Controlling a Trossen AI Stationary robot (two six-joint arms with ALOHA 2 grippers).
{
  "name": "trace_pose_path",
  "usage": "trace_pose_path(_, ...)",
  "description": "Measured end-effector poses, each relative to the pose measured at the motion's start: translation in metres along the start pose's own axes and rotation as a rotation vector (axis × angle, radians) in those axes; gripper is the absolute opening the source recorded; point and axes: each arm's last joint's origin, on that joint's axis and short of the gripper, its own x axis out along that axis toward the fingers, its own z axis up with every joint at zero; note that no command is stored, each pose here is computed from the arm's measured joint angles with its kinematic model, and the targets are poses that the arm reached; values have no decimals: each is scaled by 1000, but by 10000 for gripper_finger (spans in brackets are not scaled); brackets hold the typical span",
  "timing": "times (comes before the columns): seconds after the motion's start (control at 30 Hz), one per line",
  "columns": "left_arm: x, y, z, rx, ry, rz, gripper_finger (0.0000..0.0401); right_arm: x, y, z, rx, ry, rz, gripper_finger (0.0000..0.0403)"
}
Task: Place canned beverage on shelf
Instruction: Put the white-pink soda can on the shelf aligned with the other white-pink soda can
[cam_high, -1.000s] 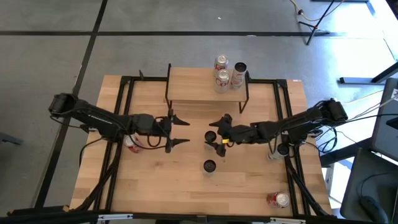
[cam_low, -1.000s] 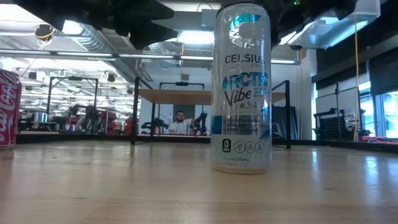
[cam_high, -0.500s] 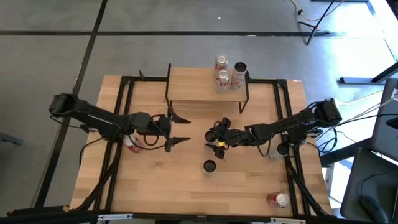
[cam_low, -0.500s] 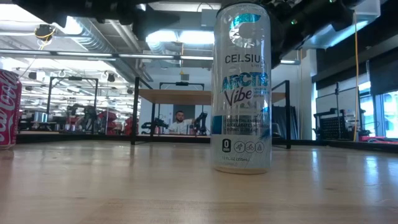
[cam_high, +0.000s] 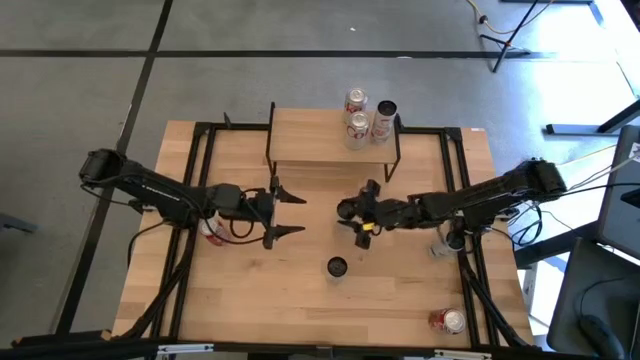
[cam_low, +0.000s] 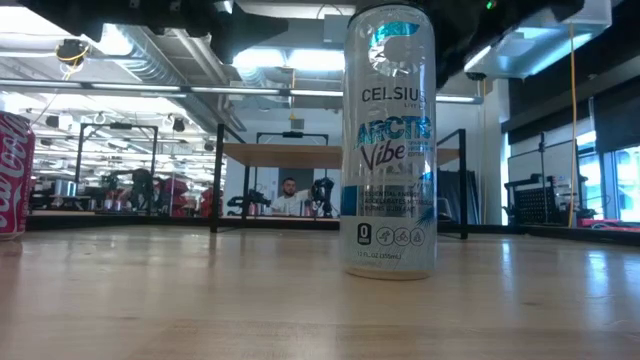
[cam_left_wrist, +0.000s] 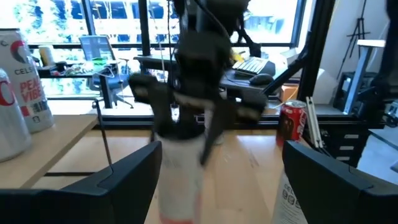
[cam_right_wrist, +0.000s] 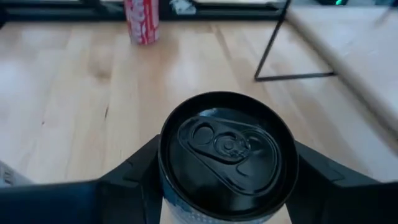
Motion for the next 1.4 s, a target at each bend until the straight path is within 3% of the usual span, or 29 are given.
trace_pose_path(0.27, 0, -3, 0, 7, -1, -12, 318, -66, -51, 38, 15, -108, -96, 220)
trace_pose_path(0.53, 0, -3, 0, 1, 4, -12, 318, -114, -106, 81, 0, -11, -241, 220)
trace_pose_path(0.7, -1, -4, -1, 0, 5, -17, 318, -116, -137, 83, 55, 8, -185, 220)
trace_pose_path(1.0, -1, -6, -1, 1, 5, -24, 318, -119, -189, 75, 129, 5, -204, 220)
trace_pose_path(1.4, -1, -6, -1, 1, 5, -25, 318, -90, -214, 63, 184, 80, -173, 220)
